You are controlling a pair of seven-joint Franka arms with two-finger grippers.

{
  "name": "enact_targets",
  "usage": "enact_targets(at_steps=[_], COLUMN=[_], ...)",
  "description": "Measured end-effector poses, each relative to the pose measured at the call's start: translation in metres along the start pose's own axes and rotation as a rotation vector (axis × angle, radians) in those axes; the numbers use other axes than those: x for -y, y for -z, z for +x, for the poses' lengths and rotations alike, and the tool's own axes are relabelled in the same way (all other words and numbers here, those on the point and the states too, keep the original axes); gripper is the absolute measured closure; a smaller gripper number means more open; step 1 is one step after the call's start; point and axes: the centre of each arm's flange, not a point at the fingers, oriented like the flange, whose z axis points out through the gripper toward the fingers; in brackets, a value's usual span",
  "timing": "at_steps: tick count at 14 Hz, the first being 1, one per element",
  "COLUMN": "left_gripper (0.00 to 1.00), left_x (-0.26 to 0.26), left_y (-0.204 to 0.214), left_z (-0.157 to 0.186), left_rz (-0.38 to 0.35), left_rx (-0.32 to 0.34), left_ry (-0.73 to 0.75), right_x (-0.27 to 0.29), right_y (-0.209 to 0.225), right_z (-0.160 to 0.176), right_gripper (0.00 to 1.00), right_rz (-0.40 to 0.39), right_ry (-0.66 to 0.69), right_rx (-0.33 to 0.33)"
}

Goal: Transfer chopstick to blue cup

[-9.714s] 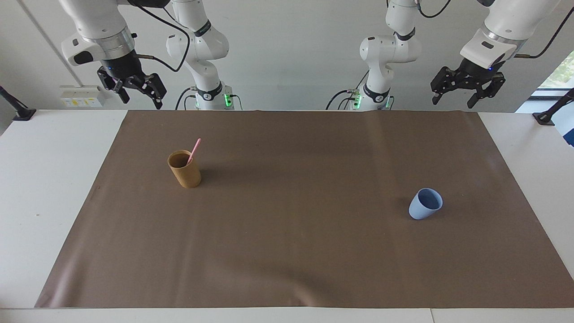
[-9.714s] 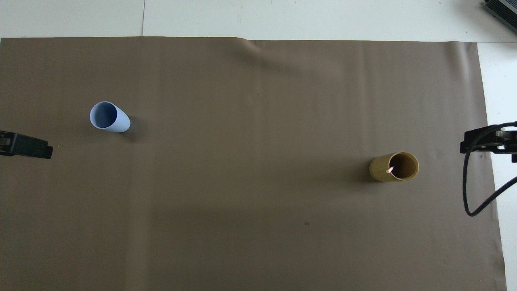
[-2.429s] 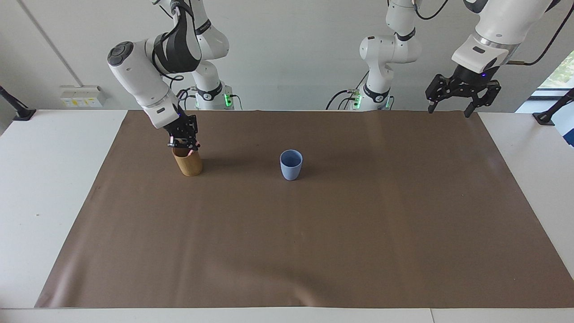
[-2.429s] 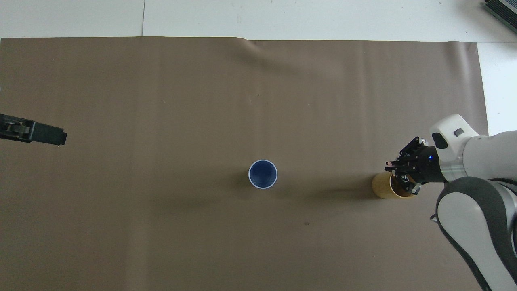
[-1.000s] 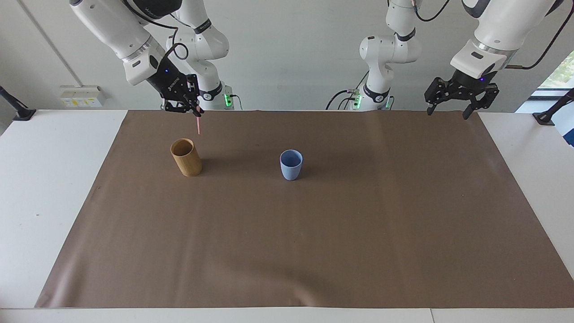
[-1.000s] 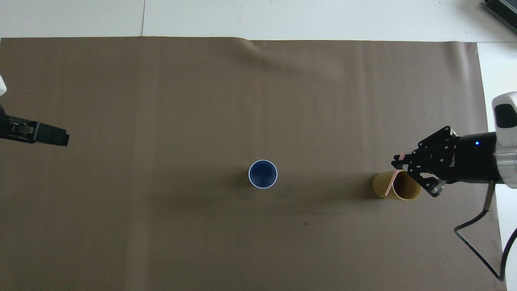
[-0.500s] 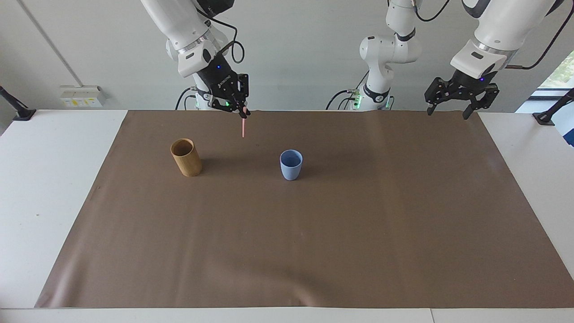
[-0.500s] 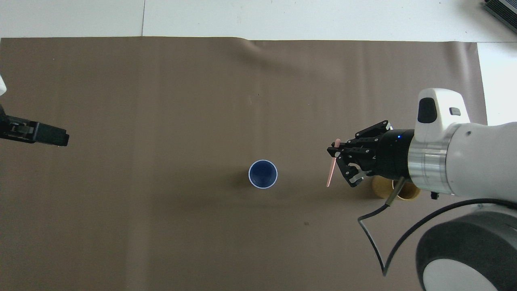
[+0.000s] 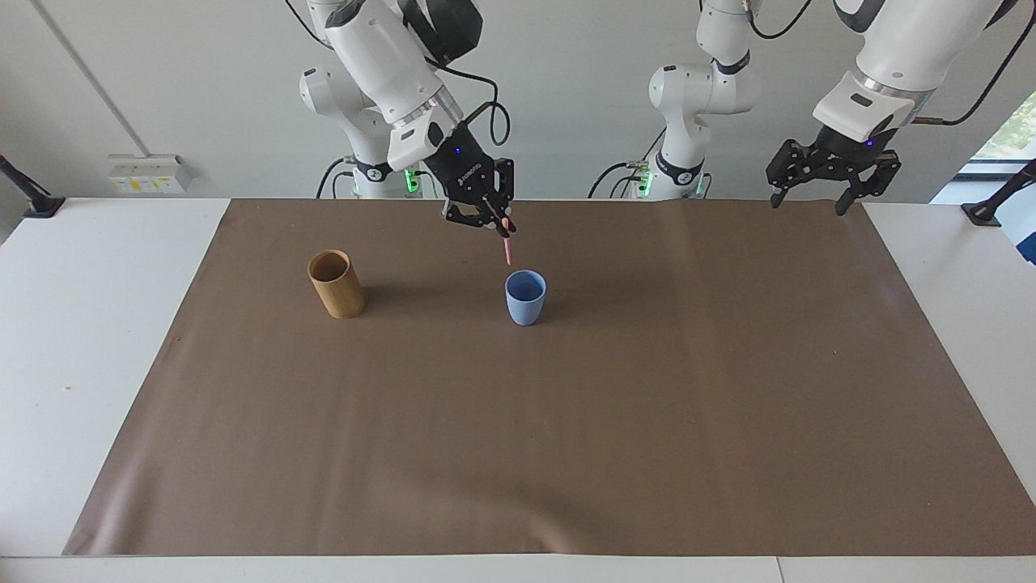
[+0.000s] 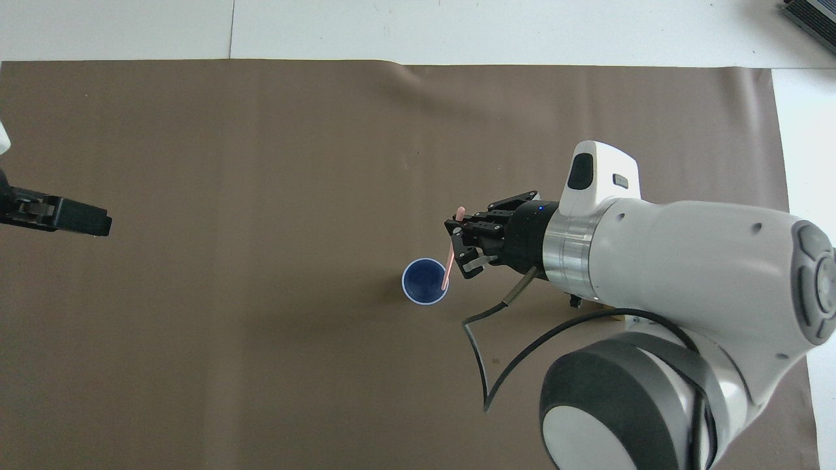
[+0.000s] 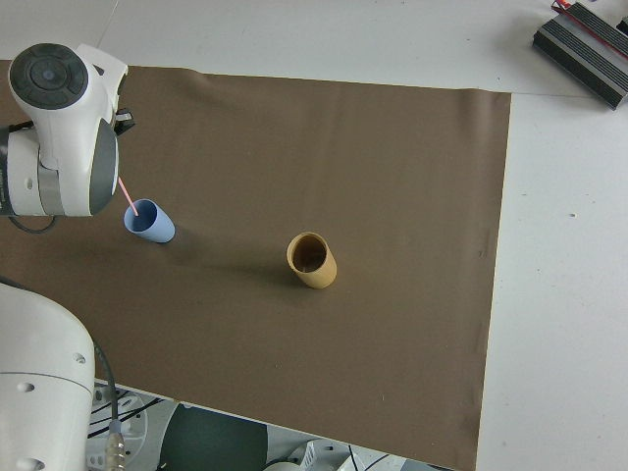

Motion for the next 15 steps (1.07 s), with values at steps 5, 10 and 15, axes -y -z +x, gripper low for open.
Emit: enact_targets(at_steps=[5,10,15], left_gripper=[0.00,0.00,0.00], left_x=[0.000,0.000,0.000], left_y=[0.000,0.000,0.000], left_z=[0.000,0.000,0.000], left_rz=[0.000,0.000,0.000], left_rx=[0.000,0.000,0.000], left_ry=[0.000,0.000,0.000], right_x=[0.009,0.007,0.003], right_y=[-0.038,-0.076,-0.090], right_z=[0.000,-0.018,-0.034], right_gripper=[0.92,0.92,0.85], right_rz=[-0.007,-0.024,-0.037], right_ry=[0.013,0.071,0.080], right_rx=[-0.015,0.061,0.107])
